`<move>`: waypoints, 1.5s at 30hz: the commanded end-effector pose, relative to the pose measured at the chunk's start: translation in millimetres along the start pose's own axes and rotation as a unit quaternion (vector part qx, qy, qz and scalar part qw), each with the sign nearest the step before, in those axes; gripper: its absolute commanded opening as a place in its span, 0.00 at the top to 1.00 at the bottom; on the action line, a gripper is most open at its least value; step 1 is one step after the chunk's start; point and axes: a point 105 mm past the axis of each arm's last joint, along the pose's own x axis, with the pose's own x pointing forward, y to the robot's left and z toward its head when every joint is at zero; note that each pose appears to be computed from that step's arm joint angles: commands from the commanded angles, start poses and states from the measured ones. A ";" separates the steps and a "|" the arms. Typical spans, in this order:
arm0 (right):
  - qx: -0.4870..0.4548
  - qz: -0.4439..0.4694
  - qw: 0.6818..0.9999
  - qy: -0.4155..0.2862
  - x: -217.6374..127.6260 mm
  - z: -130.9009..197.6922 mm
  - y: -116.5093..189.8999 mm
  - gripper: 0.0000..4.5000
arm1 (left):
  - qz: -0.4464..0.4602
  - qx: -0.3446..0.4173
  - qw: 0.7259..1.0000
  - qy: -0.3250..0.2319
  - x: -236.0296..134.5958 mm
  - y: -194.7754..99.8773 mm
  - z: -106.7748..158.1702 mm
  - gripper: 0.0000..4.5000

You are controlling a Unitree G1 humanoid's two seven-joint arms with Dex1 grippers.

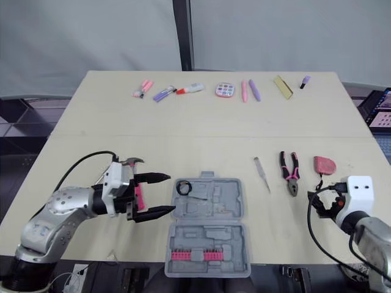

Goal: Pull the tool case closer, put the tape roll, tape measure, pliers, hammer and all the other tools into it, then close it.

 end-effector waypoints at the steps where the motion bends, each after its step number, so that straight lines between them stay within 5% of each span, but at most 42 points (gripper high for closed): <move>1: 0.018 -0.034 0.999 0.006 10.4 4.0 -11.4 0.00 | -0.002 0.005 1.000 -0.008 3.2 1.0 5.0 0.01; 17: 0.033 -0.075 0.997 0.010 57.8 4.1 -17.2 0.00 | 0.011 0.008 1.000 -0.006 2.5 0.7 6.1 0.01; 39: 0.032 -0.076 0.996 0.020 78.3 -1.7 -19.9 0.00 | 0.024 0.009 1.000 -0.003 1.9 -4.9 2.6 0.01; 45: 0.030 -0.072 0.997 0.024 79.6 -4.0 -19.0 0.48 | 0.025 0.009 1.000 -0.004 2.4 -6.3 1.1 0.00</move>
